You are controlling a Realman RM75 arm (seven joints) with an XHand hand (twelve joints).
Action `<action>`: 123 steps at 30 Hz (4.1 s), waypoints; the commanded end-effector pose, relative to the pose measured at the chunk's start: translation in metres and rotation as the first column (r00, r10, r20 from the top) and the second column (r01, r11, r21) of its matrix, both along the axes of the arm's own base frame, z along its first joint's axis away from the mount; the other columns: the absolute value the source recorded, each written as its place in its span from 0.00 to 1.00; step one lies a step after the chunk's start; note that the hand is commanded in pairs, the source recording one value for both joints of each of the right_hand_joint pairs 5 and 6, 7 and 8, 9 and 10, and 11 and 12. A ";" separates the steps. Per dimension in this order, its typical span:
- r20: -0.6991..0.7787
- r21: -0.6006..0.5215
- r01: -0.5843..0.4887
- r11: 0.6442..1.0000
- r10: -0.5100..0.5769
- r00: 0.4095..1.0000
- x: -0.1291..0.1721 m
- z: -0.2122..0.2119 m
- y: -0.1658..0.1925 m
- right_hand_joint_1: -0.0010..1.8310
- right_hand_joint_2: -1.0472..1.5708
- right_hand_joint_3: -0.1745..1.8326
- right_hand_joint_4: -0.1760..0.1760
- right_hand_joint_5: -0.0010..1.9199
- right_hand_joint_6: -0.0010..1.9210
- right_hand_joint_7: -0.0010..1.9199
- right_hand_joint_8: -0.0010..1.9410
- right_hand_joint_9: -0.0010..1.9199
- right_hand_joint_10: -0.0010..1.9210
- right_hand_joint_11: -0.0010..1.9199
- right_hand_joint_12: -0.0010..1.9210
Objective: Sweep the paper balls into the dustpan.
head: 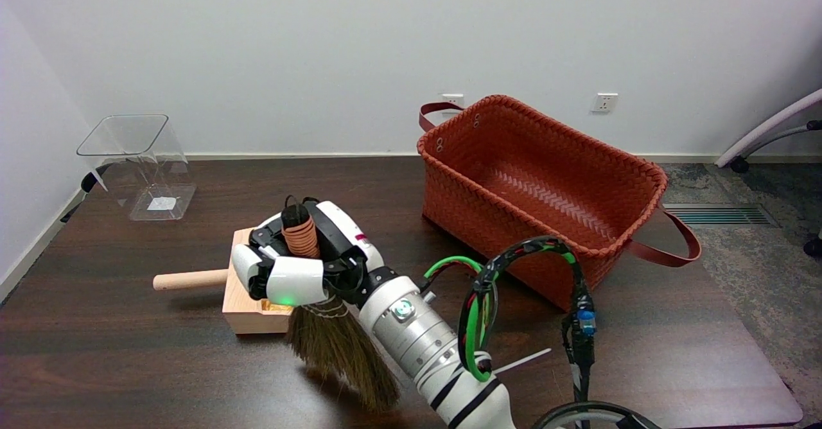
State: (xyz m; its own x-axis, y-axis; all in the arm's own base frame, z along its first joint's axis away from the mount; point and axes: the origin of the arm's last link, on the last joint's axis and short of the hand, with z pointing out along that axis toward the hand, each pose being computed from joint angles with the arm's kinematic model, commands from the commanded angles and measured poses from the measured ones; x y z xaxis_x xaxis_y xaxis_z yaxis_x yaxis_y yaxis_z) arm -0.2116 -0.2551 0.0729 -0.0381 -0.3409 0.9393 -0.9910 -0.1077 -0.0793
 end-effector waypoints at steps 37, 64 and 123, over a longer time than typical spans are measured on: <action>0.097 -0.034 0.169 0.985 -0.165 0.982 -0.050 -0.022 -0.084 0.60 0.73 0.64 0.50 1.00 1.00 1.00 0.99 1.00 1.00 1.00 1.00; -0.079 -0.220 0.056 0.974 -0.075 0.994 -0.052 0.050 -0.083 0.60 0.76 0.62 0.50 1.00 1.00 1.00 0.99 1.00 1.00 1.00 1.00; -0.058 -0.059 -0.185 0.981 0.182 0.982 0.044 0.019 -0.090 0.60 0.77 0.60 0.50 1.00 1.00 1.00 0.99 1.00 1.00 1.00 1.00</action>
